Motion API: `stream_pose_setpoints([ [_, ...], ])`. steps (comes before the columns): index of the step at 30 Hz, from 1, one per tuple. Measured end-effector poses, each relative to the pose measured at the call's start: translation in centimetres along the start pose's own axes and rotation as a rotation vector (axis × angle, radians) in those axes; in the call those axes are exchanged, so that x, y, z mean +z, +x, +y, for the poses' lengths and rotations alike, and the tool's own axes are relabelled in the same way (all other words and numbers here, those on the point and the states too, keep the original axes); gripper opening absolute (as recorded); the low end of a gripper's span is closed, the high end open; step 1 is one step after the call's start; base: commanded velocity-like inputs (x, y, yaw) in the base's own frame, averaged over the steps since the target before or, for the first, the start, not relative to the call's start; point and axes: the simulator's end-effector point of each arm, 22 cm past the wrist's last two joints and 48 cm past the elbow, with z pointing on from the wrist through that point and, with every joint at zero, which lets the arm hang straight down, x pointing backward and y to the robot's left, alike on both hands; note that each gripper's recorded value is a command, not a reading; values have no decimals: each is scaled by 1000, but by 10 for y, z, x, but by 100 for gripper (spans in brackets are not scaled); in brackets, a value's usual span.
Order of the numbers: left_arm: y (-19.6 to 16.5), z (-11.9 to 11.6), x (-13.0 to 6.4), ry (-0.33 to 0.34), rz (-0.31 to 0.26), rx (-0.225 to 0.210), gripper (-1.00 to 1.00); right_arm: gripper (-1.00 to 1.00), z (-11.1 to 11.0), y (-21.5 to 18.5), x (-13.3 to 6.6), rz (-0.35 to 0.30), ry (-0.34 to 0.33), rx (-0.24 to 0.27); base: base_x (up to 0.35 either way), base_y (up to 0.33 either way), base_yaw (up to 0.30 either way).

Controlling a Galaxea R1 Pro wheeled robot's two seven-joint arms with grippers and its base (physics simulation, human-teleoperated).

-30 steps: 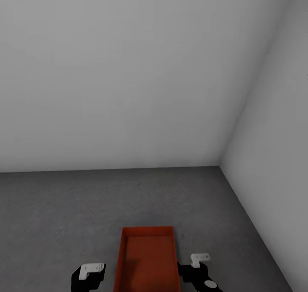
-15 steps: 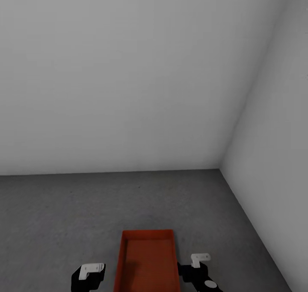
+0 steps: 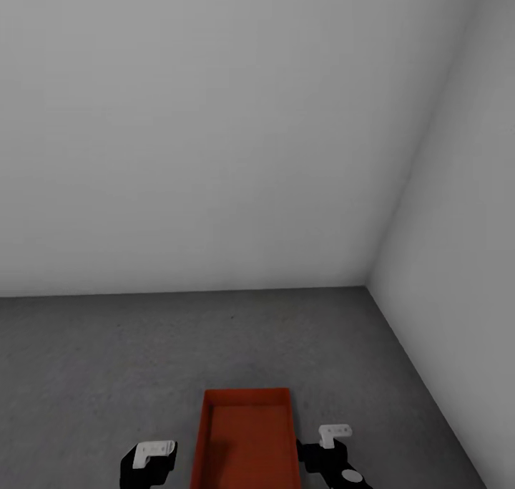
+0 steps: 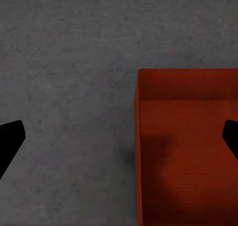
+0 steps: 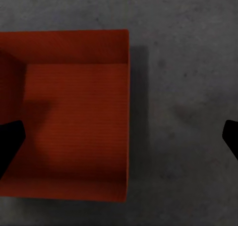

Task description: Move the two storage containers from the living room to the garage. In the garage, place one container on the floor and stack the other container on top of it (either order is fine).

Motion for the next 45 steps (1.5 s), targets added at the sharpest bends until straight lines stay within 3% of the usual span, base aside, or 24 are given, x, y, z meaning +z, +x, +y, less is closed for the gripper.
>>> stream_pose_setpoints([
  [19, 3, -12, -1, 13, 7, -17, 100, 100, -2, 4, -1, 7, 6, 18, 0, 0, 0],
  [45, 27, -33, -8, 35, 59, -35, 100, 100, -2, 13, -2, 20, 7, 16, 0, 0, 0],
])
